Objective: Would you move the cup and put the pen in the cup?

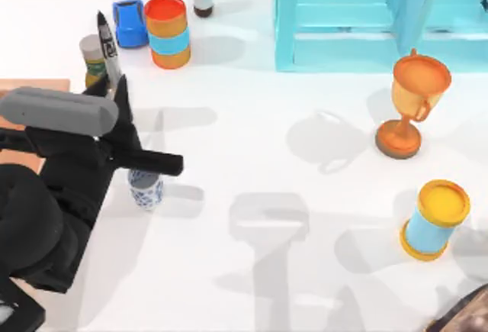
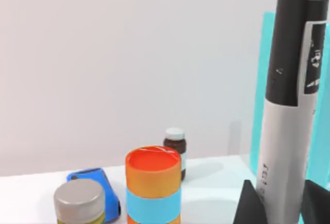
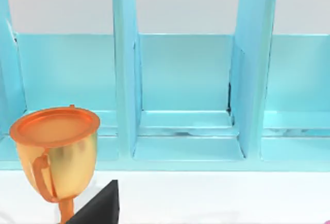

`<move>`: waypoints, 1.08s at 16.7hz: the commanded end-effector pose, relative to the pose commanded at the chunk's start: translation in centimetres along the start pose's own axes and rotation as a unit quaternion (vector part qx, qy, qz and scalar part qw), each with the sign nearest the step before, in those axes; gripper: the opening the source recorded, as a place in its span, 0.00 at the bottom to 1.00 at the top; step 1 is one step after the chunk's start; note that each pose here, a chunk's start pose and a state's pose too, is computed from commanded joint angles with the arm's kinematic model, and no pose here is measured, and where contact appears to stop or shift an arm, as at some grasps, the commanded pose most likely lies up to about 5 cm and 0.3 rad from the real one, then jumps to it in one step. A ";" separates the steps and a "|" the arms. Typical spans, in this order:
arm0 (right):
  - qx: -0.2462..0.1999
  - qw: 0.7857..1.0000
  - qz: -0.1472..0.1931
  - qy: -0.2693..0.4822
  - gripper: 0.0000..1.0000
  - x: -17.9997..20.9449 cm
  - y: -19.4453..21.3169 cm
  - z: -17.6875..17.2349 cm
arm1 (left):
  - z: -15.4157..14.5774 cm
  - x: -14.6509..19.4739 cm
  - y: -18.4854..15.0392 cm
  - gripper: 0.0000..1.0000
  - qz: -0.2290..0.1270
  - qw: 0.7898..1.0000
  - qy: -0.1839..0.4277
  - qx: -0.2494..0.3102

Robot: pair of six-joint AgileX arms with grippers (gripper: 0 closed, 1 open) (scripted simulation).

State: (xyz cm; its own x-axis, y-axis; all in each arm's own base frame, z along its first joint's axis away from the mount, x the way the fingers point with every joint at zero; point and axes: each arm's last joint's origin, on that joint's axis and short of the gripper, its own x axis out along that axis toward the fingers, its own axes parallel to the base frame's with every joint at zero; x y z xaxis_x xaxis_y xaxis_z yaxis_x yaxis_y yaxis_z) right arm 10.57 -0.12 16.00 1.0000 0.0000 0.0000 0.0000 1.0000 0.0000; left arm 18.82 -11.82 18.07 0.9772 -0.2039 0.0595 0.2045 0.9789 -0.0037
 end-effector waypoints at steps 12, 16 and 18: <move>0.000 1.000 0.000 0.000 1.00 0.0 0.0 0.0 | 0.0 0.0 0.0 0.90 0.000 1.000 0.000 0.000; 0.000 1.000 0.000 0.000 1.00 0.0 0.0 0.0 | 0.0 0.0 0.0 1.00 0.000 1.000 0.000 0.000; 0.000 1.000 0.000 0.000 1.00 0.0 0.0 0.0 | 0.0 0.0 0.0 1.00 0.000 1.000 0.000 0.000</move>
State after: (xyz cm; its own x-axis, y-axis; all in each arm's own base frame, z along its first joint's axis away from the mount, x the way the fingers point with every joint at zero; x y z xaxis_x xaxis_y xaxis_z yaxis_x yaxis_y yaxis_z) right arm 10.57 -0.12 16.00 1.0000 0.0000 0.0000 0.0000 1.0000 0.0000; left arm 18.82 -11.82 18.07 0.9772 -0.2039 0.0595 0.2045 0.9789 -0.0037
